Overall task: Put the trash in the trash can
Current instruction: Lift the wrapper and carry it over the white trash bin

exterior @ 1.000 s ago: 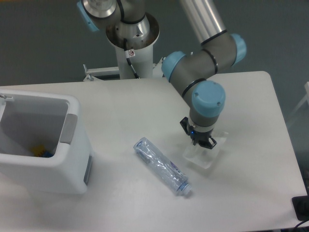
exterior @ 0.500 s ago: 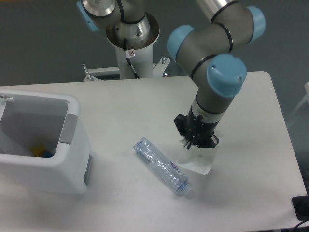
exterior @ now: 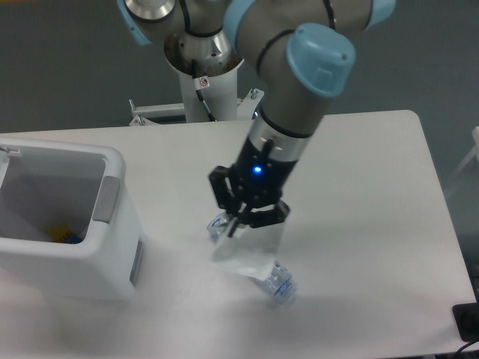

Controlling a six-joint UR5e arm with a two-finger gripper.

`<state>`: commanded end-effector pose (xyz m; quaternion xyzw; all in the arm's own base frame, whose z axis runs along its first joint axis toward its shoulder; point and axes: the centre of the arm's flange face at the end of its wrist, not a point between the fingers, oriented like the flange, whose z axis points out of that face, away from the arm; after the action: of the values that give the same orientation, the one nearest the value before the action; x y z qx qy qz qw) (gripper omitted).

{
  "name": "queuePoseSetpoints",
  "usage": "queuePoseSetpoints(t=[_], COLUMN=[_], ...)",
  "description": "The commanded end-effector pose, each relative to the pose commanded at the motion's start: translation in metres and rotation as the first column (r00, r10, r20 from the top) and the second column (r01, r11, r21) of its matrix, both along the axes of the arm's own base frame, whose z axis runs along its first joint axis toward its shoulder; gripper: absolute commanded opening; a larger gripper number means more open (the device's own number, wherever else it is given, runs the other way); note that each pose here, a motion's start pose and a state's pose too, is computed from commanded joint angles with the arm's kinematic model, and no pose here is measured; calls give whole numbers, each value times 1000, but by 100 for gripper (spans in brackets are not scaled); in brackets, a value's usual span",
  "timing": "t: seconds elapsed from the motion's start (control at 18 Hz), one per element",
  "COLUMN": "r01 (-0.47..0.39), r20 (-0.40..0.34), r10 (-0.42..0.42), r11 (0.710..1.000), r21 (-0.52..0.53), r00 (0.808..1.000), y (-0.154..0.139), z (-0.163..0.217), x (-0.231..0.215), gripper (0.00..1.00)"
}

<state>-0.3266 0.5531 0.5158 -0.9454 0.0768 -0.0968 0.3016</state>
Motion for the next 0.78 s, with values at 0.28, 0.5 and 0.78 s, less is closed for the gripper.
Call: queuePoseSetpoints(t=[0.28, 0.5, 0.78], r01=[36, 20, 102], r20=[23, 15, 13], r10=[-39, -22, -105], r11=[995, 989, 984], r21=[96, 149, 148], r00=[999, 1000, 994], y=[13, 32, 39], z=[36, 50, 47], x=[52, 94, 151], gripper=[0, 0, 23])
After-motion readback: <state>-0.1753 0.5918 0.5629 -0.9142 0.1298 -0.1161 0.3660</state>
